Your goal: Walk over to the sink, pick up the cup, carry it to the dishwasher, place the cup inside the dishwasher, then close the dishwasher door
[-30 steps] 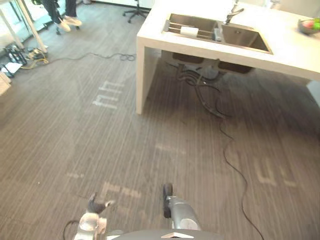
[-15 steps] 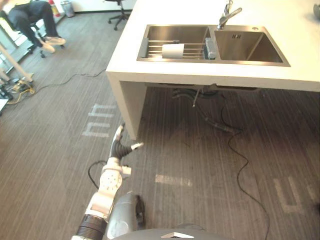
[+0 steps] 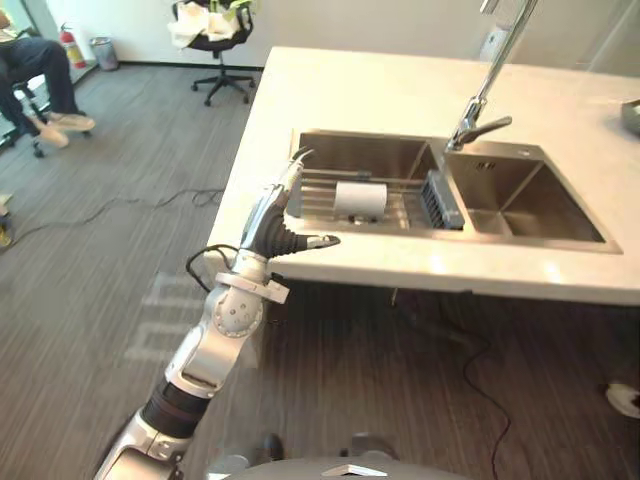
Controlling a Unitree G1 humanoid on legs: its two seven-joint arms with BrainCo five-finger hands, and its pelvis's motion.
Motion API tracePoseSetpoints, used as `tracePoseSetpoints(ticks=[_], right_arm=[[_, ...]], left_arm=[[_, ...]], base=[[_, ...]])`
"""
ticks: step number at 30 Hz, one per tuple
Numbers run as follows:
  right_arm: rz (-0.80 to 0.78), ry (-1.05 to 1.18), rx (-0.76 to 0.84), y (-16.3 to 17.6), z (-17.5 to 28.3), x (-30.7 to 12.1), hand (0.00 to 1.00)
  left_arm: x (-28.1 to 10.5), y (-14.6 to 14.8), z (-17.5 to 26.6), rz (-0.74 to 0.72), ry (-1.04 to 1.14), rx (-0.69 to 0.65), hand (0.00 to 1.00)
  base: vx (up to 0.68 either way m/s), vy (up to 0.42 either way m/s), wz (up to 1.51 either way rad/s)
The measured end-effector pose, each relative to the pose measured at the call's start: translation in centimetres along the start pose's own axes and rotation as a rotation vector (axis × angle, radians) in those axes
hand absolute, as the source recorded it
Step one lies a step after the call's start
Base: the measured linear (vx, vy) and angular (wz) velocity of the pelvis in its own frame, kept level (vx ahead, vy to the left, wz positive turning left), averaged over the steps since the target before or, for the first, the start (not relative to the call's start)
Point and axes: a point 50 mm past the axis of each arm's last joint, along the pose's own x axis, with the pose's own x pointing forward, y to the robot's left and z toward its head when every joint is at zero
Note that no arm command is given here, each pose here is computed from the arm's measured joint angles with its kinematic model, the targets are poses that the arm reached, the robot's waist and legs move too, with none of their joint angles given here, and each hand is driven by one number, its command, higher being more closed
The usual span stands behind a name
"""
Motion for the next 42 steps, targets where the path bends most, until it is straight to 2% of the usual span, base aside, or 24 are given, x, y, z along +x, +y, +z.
tracePoseSetpoints(ticks=[4,8,11,18,24,31,34,37,42], right_arm=[[-0.001,0.033,-0.006,0.1,-1.1,-0.1,0.00],[0.010,0.224,-0.034,-1.1,-5.1,-1.1,0.00],[-0.017,0.243,-0.101,-2.5,-3.3,-1.2,0.00],[-0.031,0.282,-0.160,-3.5,-2.6,-1.4,0.00],[0.024,0.323,-0.191,-2.5,-3.4,-1.3,0.00],[0.009,0.270,-0.158,-2.5,-1.8,-1.1,0.00],[0.034,0.241,-0.107,-1.1,-2.6,-0.8,0.00],[0.013,0.236,-0.104,-1.4,-2.8,-0.8,0.00],[-0.001,0.205,-0.172,-1.7,-1.1,-0.6,0.00]], left_arm=[[1.8,0.1,0.7,-0.049,-0.042,0.048,0.00],[1.5,0.0,0.4,-0.077,-0.035,0.043,0.00],[1.3,-0.1,0.1,-0.119,-0.023,0.052,0.00],[1.3,0.2,0.5,-0.154,-0.049,0.006,0.00],[0.7,1.6,1.0,-0.125,-0.071,-0.017,0.00],[1.0,1.4,1.5,-0.150,-0.098,-0.072,0.00],[1.1,1.4,1.7,-0.160,-0.108,-0.070,0.00],[1.1,1.3,1.7,-0.164,-0.113,-0.064,0.00],[0.4,1.3,0.5,-0.180,-0.077,-0.036,0.00]], base=[[0.59,-0.092,0.38],[0.54,-0.233,0.52],[0.45,-0.208,-0.18],[0.21,-0.035,-0.11],[-0.02,0.066,0.04],[-0.09,0.099,-0.16],[-0.33,0.067,-0.22],[-0.32,0.034,-0.37],[-0.12,-0.054,-0.63]])
